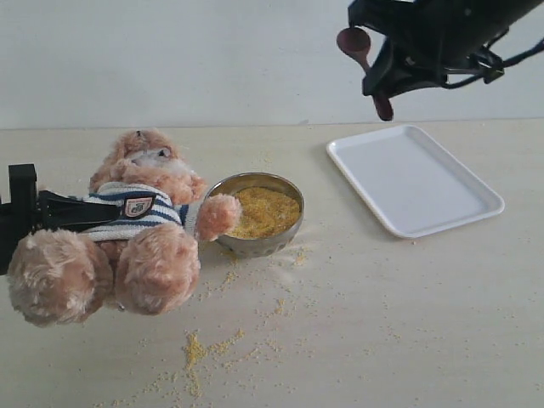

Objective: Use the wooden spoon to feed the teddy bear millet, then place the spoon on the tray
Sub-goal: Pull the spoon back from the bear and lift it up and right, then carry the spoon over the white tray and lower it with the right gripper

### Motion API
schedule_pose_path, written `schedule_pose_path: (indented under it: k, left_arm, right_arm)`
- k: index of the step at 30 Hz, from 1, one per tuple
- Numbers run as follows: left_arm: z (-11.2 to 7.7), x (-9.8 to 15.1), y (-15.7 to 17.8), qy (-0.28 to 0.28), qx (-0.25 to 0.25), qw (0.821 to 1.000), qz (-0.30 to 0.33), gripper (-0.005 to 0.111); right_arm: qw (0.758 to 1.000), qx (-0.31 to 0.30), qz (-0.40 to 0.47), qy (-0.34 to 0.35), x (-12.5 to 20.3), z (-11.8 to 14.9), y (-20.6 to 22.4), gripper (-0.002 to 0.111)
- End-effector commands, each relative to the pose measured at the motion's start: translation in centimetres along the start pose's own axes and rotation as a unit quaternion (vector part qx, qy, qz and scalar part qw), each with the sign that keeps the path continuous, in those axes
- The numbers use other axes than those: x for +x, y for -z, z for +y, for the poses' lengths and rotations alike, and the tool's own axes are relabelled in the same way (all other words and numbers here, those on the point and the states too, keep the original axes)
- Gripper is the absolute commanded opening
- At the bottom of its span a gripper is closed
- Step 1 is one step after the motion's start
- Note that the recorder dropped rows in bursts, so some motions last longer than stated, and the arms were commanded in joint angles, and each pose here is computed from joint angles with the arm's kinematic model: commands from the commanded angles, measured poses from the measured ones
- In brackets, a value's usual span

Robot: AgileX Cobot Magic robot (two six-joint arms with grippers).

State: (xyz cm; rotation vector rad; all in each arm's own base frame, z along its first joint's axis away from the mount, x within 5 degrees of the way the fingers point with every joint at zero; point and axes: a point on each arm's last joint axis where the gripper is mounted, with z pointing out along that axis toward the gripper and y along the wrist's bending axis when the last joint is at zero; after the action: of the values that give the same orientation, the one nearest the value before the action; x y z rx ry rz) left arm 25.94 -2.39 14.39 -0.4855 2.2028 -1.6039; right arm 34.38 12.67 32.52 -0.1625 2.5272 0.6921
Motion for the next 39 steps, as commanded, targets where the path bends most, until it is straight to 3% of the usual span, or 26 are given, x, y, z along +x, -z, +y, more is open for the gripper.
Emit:
schedule_pose_path:
  k: [1, 5, 12, 18, 24, 34, 39]
  left_arm:
    - [-0.3, 0.0, 0.0, 0.0, 0.018, 1.0, -0.003, 0.005]
    - [-0.3, 0.0, 0.0, 0.0, 0.018, 1.0, -0.003, 0.005]
    - [-0.3, 0.0, 0.0, -0.001, 0.018, 1.0, -0.003, 0.005]
    - [-0.3, 0.0, 0.0, -0.001, 0.018, 1.0, -0.003, 0.005]
    - [-0.3, 0.0, 0.0, -0.001, 0.018, 1.0, -0.003, 0.005]
    - [-0.3, 0.0, 0.0, -0.001, 0.018, 1.0, -0.003, 0.005]
    - [-0.3, 0.0, 0.0, -0.001, 0.018, 1.0, -0.003, 0.005]
  right_arm:
    - [0.998, 0.014, -0.004, 0.057, 2.6, -1.2, 1.4, 0.0]
    - [0.996, 0.02, 0.029, 0.086, 5.8, -2.1, 1.4, 0.0]
    - [0.994, 0.049, 0.085, 0.05, 11.4, -5.0, -1.3, 0.0]
    - [0.99, 0.087, 0.074, 0.08, 14.8, -7.4, -3.1, 0.0]
    - [0.987, 0.083, 0.084, 0.113, 15.3, -7.6, -3.2, 0.0]
    - [0.993, 0.063, 0.063, 0.077, 15.0, -7.5, -4.1, 0.0]
    - [0.992, 0.095, 0.019, 0.079, 14.1, -8.2, -4.7, 0.0]
